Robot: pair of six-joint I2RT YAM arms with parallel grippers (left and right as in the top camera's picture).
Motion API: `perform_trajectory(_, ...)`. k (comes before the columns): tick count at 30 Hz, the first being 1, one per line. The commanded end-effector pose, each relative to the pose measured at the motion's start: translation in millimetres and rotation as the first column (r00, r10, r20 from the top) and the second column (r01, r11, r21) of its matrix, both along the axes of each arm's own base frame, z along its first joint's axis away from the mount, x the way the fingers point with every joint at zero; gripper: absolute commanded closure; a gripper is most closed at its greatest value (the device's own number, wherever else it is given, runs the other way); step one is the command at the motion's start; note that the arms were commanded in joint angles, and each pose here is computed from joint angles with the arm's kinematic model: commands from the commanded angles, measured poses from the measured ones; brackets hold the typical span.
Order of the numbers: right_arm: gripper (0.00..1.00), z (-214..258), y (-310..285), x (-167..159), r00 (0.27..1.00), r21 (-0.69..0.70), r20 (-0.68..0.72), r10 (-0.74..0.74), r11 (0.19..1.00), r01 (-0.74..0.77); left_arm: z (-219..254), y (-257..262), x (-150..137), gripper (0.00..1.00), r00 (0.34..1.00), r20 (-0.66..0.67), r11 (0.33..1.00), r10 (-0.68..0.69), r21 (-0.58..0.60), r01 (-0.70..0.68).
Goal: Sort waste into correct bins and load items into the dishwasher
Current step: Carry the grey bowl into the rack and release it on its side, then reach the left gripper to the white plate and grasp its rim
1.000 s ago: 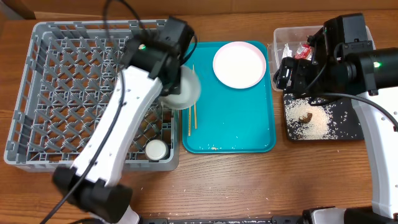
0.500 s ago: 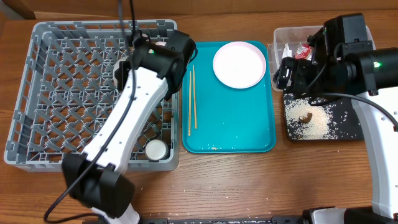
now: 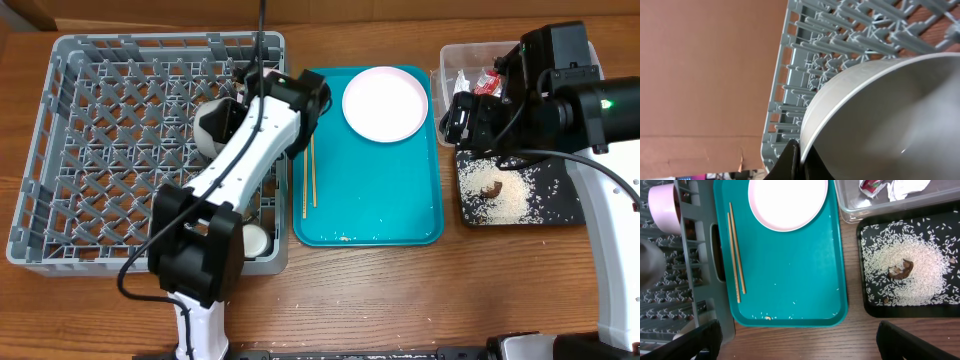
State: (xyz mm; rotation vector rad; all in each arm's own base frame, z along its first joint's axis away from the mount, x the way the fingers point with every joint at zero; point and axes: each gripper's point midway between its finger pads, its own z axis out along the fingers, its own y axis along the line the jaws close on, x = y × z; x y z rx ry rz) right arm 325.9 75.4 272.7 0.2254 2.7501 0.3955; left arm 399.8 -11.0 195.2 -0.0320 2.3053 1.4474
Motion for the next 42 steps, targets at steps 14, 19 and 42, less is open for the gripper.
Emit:
perform_trajectory(14, 0.00, 8, 0, 0, 1.000, -0.001, 0.028, 0.000, 1.000, 0.000, -1, -14, -4, 0.96, 0.999, 0.003, 0.996, -0.035, 0.078, 0.035)
perform_trajectory(19, 0.00, 8, 0, 0, 1.000, -0.001, 0.028, 0.000, 1.000, 0.000, 0, -10, -11, 0.96, 1.000, 0.023, 0.997, -0.006, 0.071, 0.004)
perform_trajectory(42, 0.00, 8, 0, 0, 1.000, -0.001, 0.028, 0.000, 1.000, 0.000, -23, -23, -29, 0.94, 0.998, -0.012, 0.988, -0.064, 0.140, 0.065)
